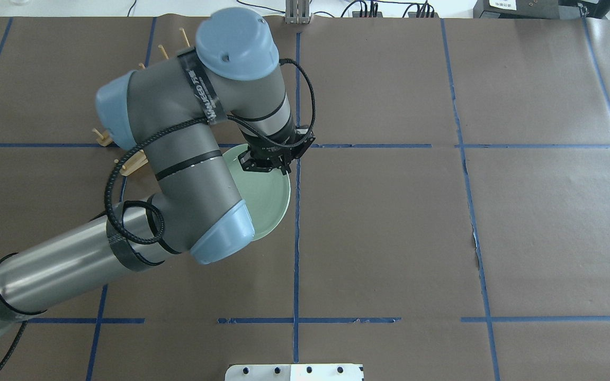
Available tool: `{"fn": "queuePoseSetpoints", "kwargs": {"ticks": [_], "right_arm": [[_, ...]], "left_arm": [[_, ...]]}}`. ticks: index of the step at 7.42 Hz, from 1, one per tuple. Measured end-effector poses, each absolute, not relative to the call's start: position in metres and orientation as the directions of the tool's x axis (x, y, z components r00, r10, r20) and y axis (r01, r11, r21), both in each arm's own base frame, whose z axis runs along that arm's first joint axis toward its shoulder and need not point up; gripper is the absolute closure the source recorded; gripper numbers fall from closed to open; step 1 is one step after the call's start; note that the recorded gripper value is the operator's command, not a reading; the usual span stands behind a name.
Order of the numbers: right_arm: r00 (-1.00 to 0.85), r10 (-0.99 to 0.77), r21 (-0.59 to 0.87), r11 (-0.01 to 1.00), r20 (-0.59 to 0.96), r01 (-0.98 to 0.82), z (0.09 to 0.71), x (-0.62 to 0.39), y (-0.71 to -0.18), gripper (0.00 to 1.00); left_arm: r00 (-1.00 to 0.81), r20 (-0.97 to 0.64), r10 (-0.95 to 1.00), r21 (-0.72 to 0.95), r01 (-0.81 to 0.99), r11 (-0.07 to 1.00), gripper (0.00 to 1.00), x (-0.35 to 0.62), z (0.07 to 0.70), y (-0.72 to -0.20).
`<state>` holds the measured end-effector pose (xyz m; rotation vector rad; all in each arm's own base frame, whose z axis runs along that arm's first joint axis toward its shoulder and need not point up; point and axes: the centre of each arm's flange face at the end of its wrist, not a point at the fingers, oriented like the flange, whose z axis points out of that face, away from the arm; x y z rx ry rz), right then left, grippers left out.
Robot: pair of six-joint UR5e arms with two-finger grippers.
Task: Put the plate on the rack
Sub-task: 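Lift the plate with the left gripper and tilt it upright over the rack, then lower the upright plate into the rack slots with the left gripper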
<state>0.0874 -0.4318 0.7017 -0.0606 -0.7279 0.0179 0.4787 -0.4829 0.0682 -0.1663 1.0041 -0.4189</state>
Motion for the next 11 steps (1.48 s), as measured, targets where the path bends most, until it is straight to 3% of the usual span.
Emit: {"fn": "queuePoseSetpoints", "kwargs": {"ticks": [3,5,11], "right_arm": [[0.747,0.037,-0.061,0.998,0.664,0.005,0.702,0.087,-0.432,0.0],[0.747,0.037,-0.061,0.998,0.664,0.005,0.702,0.087,-0.432,0.0],[0.746,0.039,-0.063,0.998,0.664,0.004,0.702,0.088,-0.432,0.0]], "left_arm": [[0.077,-0.921,-0.383,-0.337,0.338,0.879,1.0,0.367,0.036,-0.541],[-0.098,-0.941,-0.325,-0.338,0.374,0.864,1.0,0.301,0.068,-0.571],[-0.288,-0.93,-0.231,-0.341,0.435,0.833,1.0,0.249,0.216,-0.651]]}}
